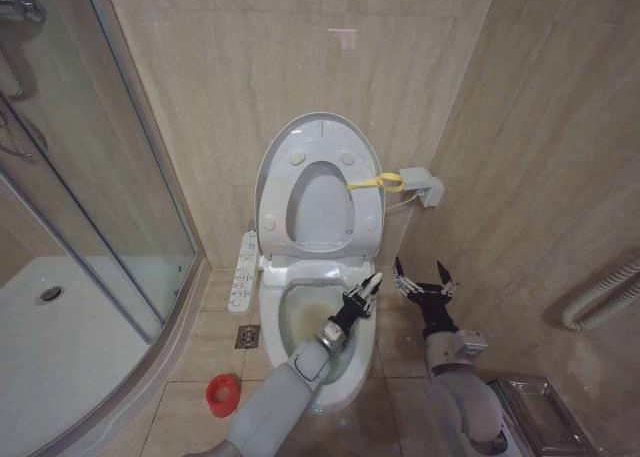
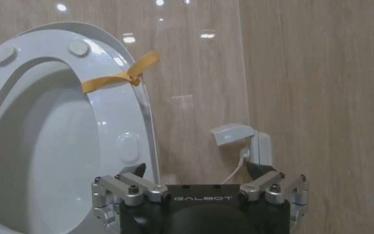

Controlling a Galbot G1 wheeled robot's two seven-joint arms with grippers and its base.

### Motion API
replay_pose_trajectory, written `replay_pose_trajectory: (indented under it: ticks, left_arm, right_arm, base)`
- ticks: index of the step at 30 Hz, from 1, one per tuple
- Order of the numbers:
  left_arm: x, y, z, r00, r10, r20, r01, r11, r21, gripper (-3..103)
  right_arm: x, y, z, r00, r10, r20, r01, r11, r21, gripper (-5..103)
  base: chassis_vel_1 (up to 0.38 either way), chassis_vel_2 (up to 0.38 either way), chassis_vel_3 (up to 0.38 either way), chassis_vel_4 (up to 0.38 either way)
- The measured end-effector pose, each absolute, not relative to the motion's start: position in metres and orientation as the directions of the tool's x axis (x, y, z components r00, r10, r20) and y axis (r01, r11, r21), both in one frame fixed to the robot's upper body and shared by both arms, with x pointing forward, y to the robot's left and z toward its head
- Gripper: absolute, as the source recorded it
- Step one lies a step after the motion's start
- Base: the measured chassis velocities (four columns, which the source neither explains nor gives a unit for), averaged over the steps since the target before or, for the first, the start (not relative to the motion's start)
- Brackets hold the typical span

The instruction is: Open the toilet lid, clean the toilet bowl with a toilet brush, close the toilet lid, and flush.

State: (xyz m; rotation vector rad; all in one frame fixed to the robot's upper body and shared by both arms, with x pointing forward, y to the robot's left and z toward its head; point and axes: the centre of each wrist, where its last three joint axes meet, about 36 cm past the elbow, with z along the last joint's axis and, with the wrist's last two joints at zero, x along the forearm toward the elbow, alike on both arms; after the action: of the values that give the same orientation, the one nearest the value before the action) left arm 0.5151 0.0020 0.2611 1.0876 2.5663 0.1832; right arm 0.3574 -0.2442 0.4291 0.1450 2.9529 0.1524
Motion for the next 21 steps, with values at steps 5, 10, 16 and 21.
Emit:
replay_pose_trajectory:
  ticks: [5,10,16,21]
  left_arm:
    - [0.516,-0.010,0.290,-0.619,0.713,-0.328,0.675,0.697,0.241,21]
    - [0.515,-0.004,0.272,-0.633,0.721,-0.283,0.677,0.692,0.248,21]
    - [0.512,0.010,0.265,-0.653,0.702,-0.285,0.659,0.712,0.243,21]
    - [0.506,0.010,0.291,-0.637,0.686,-0.352,0.647,0.724,0.240,21]
  right_arm:
    - [0.357,-0.244,0.429,-0.979,0.106,-0.175,0.088,0.990,0.111,100]
    - [0.357,-0.244,0.429,-0.979,0.106,-0.175,0.088,0.990,0.111,100]
    - [0.357,-0.244,0.429,-0.979,0.106,-0.175,0.087,0.990,0.111,100]
    - [0.357,-0.244,0.429,-0.979,0.106,-0.175,0.088,0.990,0.111,100]
  base:
    - [0.000,0.000,0.000,0.000]
    - [0.000,0.000,0.000,0.000]
    - [0.000,0.000,0.000,0.000]
    - [0.000,0.000,0.000,0.000]
